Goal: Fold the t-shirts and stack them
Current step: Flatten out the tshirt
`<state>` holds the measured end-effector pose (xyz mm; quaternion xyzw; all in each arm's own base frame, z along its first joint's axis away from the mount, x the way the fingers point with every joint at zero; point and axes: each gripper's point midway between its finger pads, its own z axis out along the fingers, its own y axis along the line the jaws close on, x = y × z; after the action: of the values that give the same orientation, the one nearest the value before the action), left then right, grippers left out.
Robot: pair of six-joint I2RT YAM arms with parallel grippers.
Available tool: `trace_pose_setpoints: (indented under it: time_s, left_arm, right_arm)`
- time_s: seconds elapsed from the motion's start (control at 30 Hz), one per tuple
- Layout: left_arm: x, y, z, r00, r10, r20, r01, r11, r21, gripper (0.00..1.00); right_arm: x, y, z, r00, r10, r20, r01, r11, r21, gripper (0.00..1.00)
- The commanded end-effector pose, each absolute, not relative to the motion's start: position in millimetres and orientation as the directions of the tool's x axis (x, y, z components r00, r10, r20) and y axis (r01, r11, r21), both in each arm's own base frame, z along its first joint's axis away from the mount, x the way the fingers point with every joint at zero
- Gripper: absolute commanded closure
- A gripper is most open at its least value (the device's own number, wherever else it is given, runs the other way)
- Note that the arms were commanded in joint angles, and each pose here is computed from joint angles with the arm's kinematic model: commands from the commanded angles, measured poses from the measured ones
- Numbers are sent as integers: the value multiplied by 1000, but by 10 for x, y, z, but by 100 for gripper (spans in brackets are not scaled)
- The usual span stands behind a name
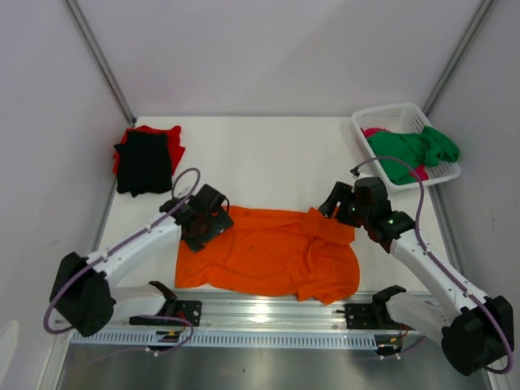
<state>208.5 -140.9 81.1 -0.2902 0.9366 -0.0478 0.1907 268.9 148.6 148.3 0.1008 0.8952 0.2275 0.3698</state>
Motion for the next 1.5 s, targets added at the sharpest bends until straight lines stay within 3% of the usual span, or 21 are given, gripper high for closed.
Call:
trace_pose_setpoints:
  time_s: [0.0,0.13,0.5,0.97,1.03,1.3,1.47]
  left_arm:
    - [2316,-1373,931,-471,-816,-335,-707,576,-410,1]
    - [2304,-1194,825,-331,-878,-345,-796,456,-399,0]
    - [2498,-1133,510,-131,-954,-271,-882,237,-407,0]
    - [2739,-604,899,-32,-854,-519,-911,238,-335,3]
    - [2652,-515,902,22,-848,-530,-932,175,-319,10]
    - [2346,-582,623,18,-891,-453,-970,94,-223,9]
    - [2347,-565,529,-7,-879,-477,-975,112,-193,9]
  right_arm:
    - [2667,1435,1541,-702,322,-635,-5,890,456,28]
    - [2631,1434,1551,-718,294,-631,-21,897,442,28]
    - [2622,1497,1671,-739,228,-634,-86,902,424,29]
    - [2551,1507,1644,-753,235,-614,-80,894,440,29]
    - [2526,1475,1620,-755,227,-615,-76,902,426,29]
    - [2513,1481,1599,-760,229,-608,-74,899,431,29]
    - [2494,1466,1590,-760,227,-609,-74,901,427,29]
